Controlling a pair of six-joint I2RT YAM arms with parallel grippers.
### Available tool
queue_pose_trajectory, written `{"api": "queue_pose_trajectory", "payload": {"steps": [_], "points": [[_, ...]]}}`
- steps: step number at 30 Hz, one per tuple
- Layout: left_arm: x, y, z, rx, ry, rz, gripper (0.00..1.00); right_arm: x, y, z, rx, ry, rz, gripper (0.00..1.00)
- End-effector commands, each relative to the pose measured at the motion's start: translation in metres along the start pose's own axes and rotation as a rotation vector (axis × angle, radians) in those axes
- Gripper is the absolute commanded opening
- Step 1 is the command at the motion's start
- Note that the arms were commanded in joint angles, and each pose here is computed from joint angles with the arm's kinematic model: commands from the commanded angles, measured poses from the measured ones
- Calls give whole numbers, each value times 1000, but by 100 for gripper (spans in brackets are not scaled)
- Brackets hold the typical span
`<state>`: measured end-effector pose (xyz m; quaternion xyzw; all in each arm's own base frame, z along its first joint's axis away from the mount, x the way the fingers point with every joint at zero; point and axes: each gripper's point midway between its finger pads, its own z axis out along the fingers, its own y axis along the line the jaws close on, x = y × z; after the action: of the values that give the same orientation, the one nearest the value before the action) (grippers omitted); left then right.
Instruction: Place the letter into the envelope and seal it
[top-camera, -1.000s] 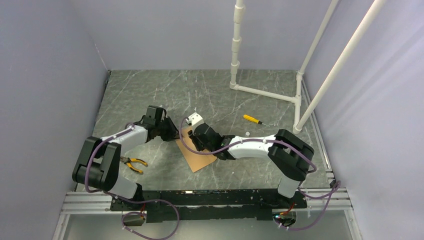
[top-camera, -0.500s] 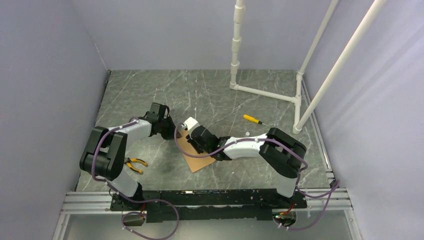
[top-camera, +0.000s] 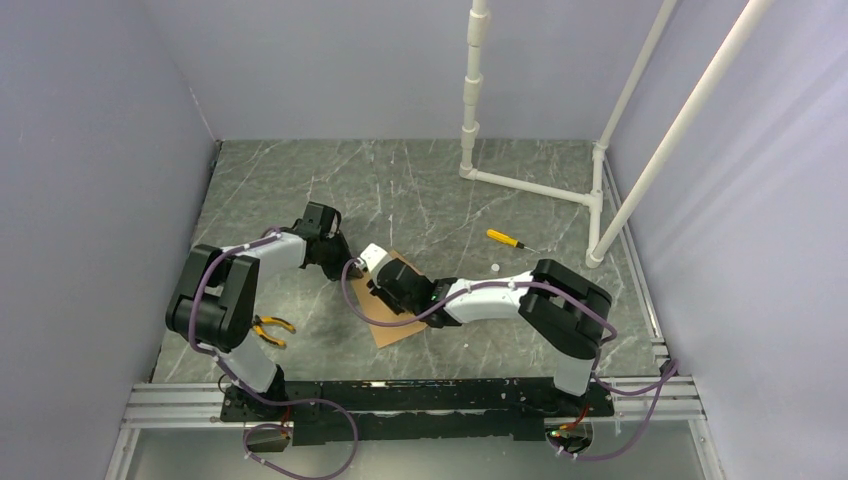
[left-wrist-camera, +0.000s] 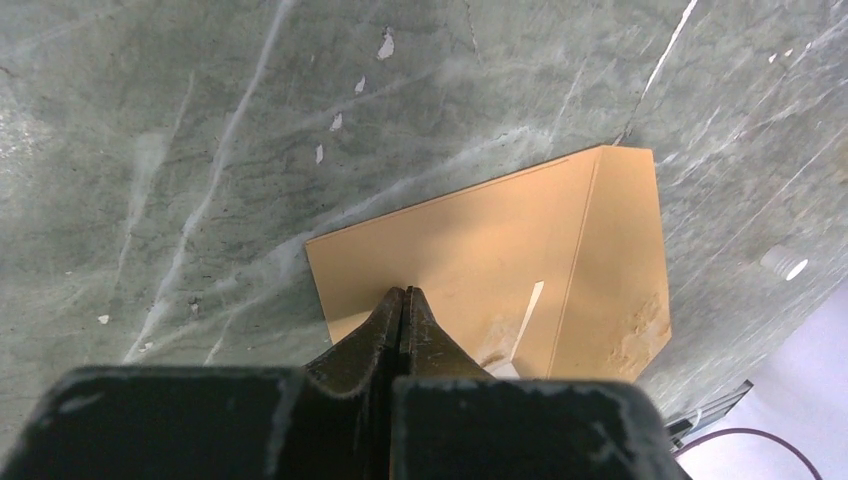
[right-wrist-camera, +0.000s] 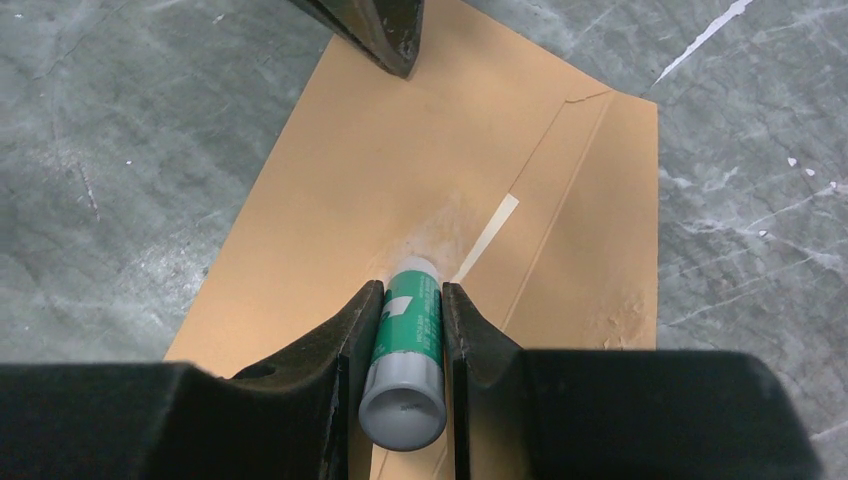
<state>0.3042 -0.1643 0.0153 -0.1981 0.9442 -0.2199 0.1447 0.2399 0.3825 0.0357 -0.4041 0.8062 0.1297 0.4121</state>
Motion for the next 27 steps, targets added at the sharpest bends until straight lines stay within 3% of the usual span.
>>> {"api": "queue_pose_trajectory", "payload": {"steps": [1,13,22,27], "points": [[19,51,21,-198,36,-38,2,30,15,-16,-83,104,-34,0],[23,54,25,-197,41,-43,2,32,21,-24,-106,135,13,0],[25,58,26,-204,53,-32,2,24,-16,19,91,134,74,0],[25,59,26,-208,52,-31,2,17,-21,15,127,138,103,0]]}}
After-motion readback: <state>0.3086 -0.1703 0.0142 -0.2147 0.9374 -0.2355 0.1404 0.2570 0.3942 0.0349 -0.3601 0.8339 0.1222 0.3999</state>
